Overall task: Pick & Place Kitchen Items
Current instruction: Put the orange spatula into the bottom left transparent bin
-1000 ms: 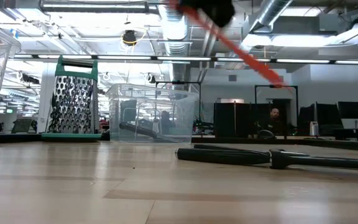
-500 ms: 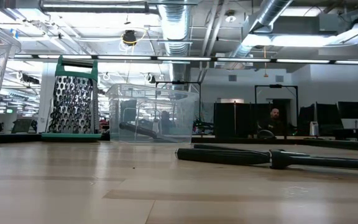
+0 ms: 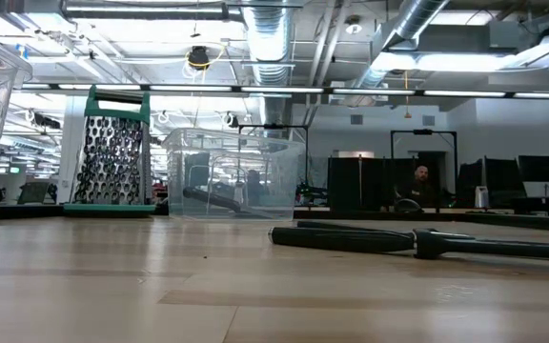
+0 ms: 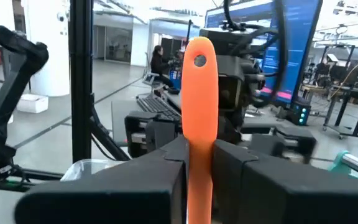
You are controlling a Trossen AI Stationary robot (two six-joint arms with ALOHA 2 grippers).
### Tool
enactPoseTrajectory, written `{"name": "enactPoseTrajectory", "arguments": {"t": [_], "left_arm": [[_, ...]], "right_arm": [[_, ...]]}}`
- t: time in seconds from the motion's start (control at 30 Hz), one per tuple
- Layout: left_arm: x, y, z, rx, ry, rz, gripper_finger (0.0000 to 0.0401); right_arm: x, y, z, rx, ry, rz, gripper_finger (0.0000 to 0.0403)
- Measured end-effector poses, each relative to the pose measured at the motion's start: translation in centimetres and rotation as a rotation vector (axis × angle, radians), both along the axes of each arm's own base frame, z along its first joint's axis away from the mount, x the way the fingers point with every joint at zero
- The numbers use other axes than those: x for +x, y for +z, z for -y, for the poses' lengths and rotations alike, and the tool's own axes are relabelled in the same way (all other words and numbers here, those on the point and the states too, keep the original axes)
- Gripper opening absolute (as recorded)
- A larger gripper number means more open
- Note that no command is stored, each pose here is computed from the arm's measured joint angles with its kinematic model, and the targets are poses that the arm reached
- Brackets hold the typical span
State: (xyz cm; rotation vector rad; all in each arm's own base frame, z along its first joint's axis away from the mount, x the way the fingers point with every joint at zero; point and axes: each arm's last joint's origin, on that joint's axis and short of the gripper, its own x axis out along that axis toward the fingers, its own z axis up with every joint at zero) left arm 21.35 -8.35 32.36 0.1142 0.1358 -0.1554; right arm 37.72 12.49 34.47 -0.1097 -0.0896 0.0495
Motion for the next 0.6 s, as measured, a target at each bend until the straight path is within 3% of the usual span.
{"name": "enactPoseTrajectory", "arguments": {"t": [0.6], "left_arm": [[3.9, -0.8, -0.8, -0.103, -0.074, 0.091, 0.0261]], "right_arm": [[0.4, 0.0, 0.0, -0.018, 0.040, 0.056, 0.0031]]}}
